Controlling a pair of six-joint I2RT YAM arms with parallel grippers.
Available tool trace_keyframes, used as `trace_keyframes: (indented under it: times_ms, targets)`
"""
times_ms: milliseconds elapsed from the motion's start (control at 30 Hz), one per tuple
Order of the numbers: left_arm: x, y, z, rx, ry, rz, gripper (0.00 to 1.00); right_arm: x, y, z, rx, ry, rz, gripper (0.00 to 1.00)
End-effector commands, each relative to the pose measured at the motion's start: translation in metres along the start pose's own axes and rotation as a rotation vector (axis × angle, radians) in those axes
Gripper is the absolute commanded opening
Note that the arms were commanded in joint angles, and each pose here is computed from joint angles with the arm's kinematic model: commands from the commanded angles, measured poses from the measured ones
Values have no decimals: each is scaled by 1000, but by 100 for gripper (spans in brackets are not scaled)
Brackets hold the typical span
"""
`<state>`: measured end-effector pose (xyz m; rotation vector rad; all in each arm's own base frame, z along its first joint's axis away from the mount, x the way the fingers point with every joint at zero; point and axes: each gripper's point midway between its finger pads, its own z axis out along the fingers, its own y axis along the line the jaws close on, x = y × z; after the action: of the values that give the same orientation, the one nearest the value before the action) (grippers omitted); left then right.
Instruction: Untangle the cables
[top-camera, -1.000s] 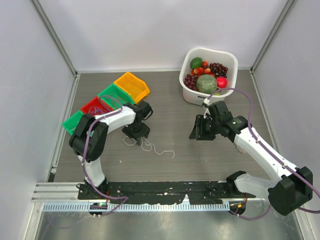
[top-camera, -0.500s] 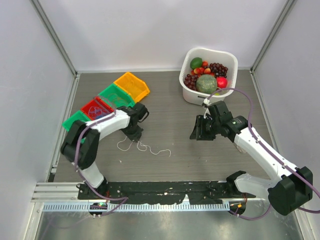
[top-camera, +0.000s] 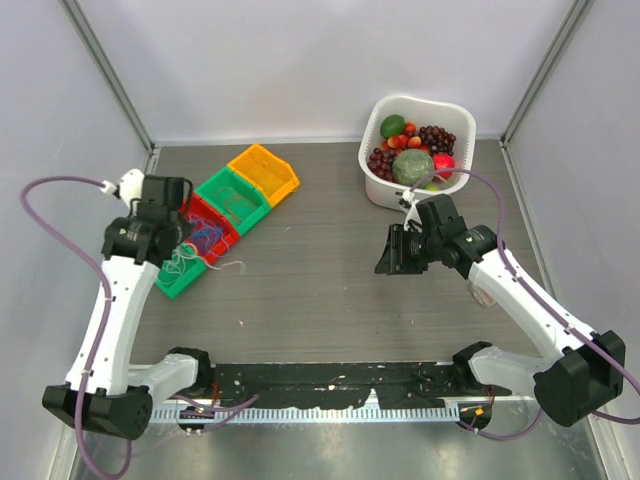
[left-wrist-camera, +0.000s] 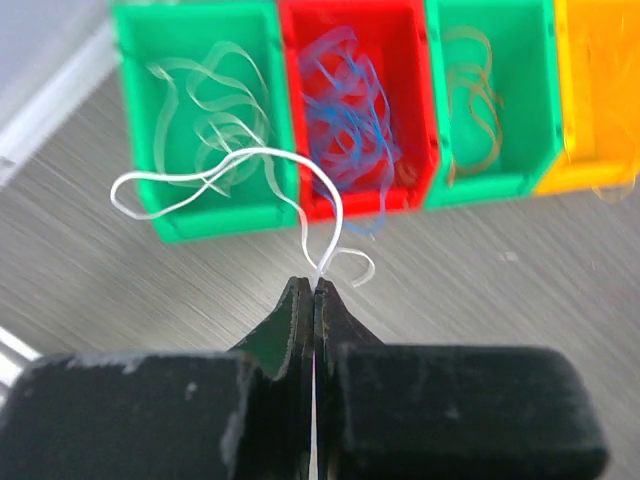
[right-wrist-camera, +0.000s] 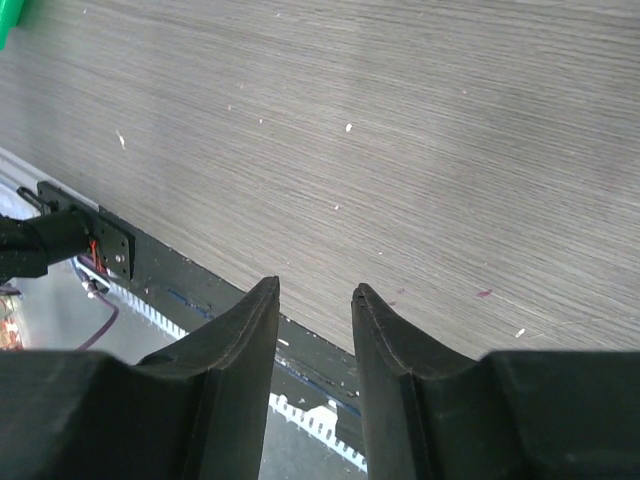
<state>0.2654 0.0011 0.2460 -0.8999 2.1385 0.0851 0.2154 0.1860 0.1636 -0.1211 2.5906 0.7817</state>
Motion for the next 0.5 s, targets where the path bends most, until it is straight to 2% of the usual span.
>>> trace_keyframes:
  times_ms: [0, 133, 467]
  targets:
    - [-64, 37, -30, -151, -165, 116, 0, -9, 18, -8, -82, -19, -59, 40]
    - [-110, 30, -43, -172, -256, 157, 0, -7, 23, -6, -109, -7, -62, 40]
    - [-171, 7, -36, -161, -337, 177, 0, -12, 21, -4, -88, -16, -75, 39]
